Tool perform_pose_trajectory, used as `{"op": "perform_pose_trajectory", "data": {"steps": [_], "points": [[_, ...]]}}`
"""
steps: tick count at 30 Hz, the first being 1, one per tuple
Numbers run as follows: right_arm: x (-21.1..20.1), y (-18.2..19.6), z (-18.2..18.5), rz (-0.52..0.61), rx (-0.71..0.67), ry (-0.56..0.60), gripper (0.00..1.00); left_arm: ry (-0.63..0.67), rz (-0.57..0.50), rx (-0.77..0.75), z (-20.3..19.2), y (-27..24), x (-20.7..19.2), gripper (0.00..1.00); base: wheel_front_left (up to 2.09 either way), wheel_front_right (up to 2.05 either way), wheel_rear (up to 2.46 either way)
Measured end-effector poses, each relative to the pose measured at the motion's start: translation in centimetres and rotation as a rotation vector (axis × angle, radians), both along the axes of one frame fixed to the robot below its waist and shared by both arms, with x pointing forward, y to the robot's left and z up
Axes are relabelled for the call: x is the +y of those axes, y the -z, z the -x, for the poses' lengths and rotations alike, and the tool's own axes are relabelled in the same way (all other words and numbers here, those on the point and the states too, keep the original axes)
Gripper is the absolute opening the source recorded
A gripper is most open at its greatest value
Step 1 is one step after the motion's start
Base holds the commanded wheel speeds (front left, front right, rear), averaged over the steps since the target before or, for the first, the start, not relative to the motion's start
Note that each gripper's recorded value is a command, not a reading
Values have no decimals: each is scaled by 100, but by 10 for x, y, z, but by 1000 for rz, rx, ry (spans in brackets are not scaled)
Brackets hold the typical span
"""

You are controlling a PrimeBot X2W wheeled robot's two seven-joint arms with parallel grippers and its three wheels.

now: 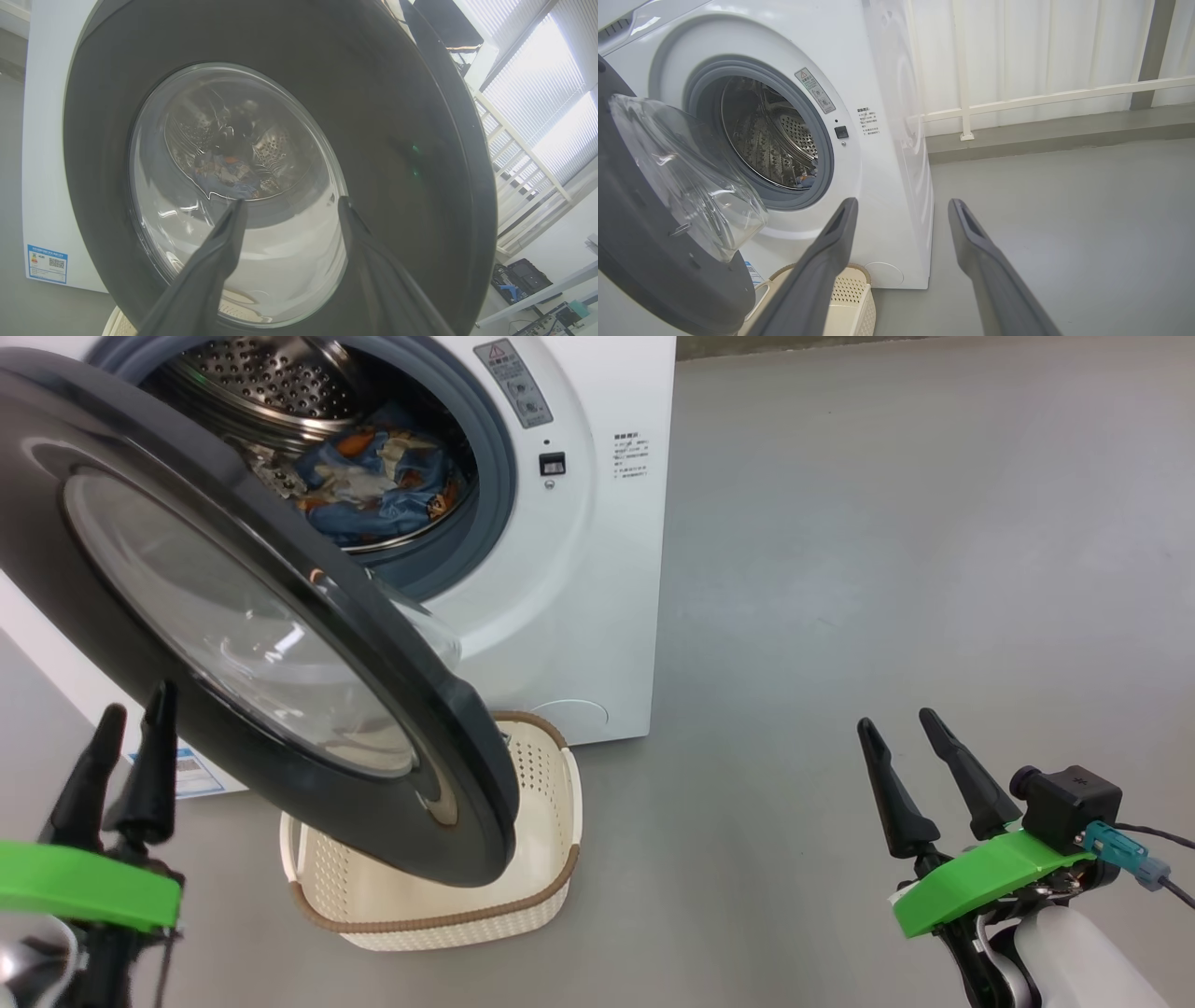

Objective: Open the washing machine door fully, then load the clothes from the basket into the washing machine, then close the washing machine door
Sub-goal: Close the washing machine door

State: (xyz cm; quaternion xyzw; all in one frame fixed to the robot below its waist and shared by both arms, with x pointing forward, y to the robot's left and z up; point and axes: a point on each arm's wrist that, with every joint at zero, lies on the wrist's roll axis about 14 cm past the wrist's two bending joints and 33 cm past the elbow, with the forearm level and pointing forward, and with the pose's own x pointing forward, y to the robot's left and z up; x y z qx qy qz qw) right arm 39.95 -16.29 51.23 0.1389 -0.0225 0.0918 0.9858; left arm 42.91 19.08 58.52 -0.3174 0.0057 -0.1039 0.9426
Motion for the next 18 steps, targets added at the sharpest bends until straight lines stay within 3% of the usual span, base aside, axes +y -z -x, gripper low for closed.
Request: {"op": "perform_pose_trajectory", "data": {"steps": [18], "points": [[6, 0, -3, 1, 0, -17, 100, -132, -255, -109, 21, 36, 2, 100, 0, 0, 0]]}}
